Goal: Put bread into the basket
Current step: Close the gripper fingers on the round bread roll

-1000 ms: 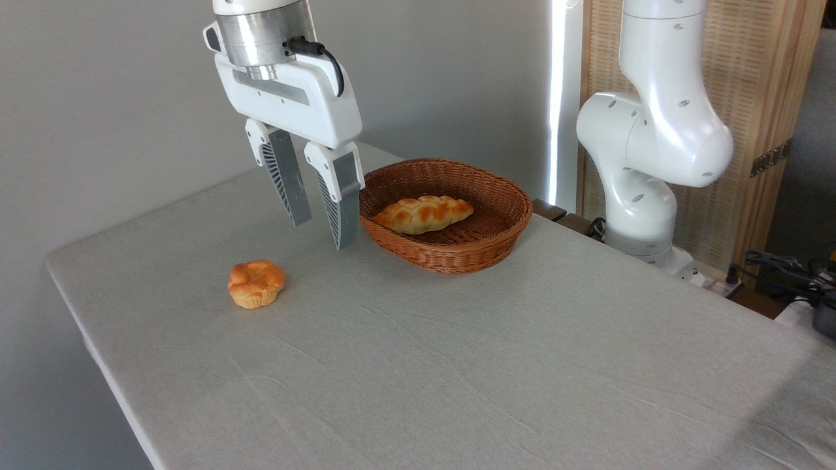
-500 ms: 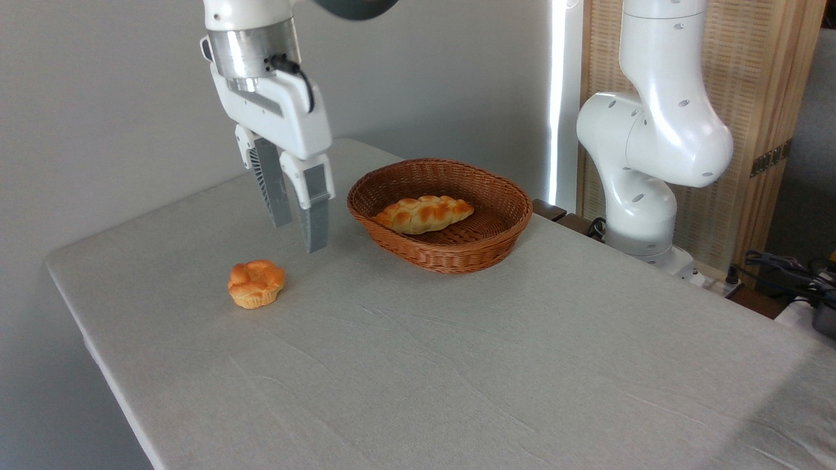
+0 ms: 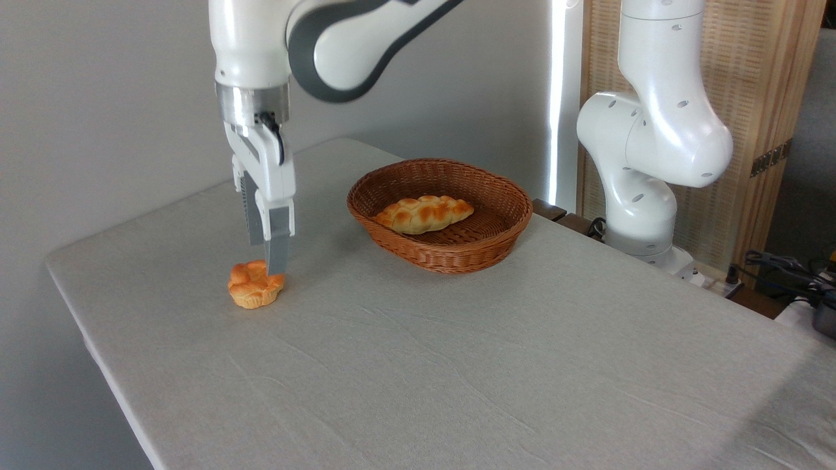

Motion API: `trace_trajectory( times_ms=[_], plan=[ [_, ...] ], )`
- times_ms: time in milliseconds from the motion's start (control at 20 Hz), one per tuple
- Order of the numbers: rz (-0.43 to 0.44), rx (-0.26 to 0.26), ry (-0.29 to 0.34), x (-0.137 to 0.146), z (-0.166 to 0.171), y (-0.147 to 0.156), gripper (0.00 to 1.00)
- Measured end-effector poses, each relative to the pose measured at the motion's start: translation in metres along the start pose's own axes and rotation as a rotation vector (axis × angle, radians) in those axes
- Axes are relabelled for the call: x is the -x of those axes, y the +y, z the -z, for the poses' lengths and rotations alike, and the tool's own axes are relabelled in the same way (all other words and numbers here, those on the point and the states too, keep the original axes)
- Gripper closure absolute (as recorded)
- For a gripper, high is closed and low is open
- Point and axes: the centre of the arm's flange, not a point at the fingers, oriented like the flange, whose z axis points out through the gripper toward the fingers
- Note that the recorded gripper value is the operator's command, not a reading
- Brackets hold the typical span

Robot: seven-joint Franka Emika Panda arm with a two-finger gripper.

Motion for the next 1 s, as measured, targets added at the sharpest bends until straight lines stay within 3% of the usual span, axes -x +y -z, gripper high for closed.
trace_trajectory(
  times_ms=[300, 350, 400, 500, 550, 1000],
  plan=[
    [-0.04, 0.032, 0.047, -0.02, -0.061, 0.019, 0.0],
    [-0.041, 0.036, 0.048, -0.02, -0.065, 0.02, 0.12],
    [-0.042, 0.037, 0.049, -0.021, -0.067, 0.02, 0.31],
    [-0.047, 0.04, 0.05, -0.023, -0.068, 0.023, 0.6],
    [-0.049, 0.041, 0.051, -0.023, -0.068, 0.024, 0.64],
    [-0.053, 0.043, 0.051, -0.024, -0.069, 0.025, 0.7]
  ],
)
